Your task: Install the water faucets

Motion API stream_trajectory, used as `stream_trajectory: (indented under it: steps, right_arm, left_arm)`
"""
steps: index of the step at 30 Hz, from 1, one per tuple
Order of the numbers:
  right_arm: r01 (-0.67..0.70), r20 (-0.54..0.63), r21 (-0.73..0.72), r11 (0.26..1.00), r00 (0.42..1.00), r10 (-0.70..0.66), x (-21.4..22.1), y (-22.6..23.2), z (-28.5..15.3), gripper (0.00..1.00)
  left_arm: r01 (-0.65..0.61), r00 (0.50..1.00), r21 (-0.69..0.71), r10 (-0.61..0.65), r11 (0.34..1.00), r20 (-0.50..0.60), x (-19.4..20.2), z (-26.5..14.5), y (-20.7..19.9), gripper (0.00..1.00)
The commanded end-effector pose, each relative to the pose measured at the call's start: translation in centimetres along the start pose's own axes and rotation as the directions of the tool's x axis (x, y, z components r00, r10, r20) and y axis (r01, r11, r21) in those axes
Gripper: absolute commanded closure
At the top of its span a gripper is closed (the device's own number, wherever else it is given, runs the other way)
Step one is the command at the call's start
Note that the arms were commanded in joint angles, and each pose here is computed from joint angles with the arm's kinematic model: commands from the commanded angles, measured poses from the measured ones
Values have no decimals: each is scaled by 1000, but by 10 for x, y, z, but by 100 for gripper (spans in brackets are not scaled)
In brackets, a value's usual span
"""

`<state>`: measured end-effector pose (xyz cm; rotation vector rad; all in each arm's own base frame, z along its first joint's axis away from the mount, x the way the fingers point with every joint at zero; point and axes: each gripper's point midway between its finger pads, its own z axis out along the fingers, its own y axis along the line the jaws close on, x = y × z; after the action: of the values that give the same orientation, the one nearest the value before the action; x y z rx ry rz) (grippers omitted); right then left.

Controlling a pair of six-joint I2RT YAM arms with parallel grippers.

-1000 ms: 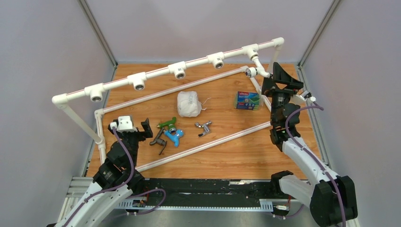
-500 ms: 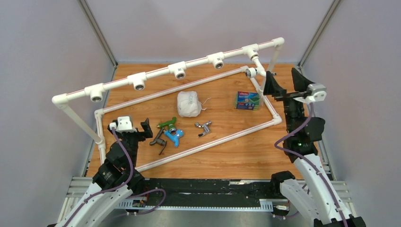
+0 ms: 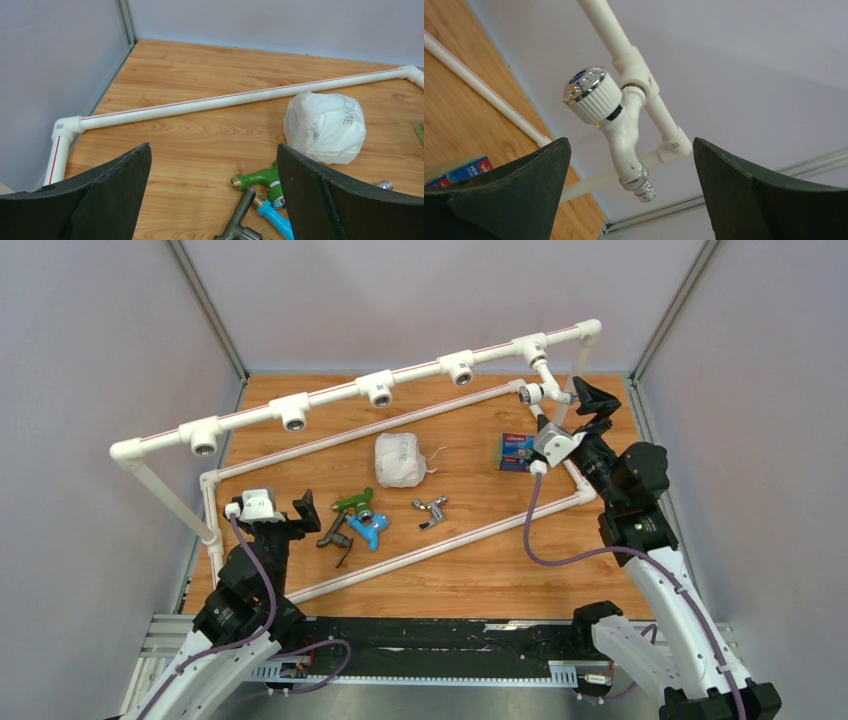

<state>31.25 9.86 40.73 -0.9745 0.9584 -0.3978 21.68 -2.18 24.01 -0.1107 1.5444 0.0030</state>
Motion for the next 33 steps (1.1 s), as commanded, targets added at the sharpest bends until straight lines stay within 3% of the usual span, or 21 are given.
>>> stream_trajectory:
  steps: [1,10,15,18,24,27,29,31,33]
  right_arm:
    - [208,-2,-90,974,978,-210,1,5,13,0]
    - [299,-45,-82,951,952,-303,15,1,39,2]
    - [287,-76,-93,954,953,-294,27,3,53,11]
    - [214,-80,-85,973,972,-221,27,3,59,21]
    - [-141,-46,-53,988,989,139,15,8,73,66]
    - [-378,-21,-5,926,925,378,8,7,78,85]
    - [-548,12,50,835,836,548,4,3,79,100]
    - [-706,58,96,701,707,705,2,2,79,100]
    - [-858,129,116,501,513,849,-3,0,79,100]
  left_arm:
    - [25,999,0,-25,1000,37,-11,0,1,0]
    - [22,999,-3,-22,1000,40,-12,-1,2,0]
    - [23,999,-9,-22,1000,44,-14,-1,3,0]
    - [26,999,-13,-25,1000,47,-15,-2,5,0]
    - [23,999,-13,-23,1000,50,-16,-2,5,0]
    - [24,998,-13,-24,1000,51,-17,-3,6,0]
    - [27,998,-19,-26,999,53,-18,-4,8,0]
    - [32,998,-26,-31,999,59,-19,-5,10,0]
    - [42,997,-27,-41,999,68,-22,-6,11,0]
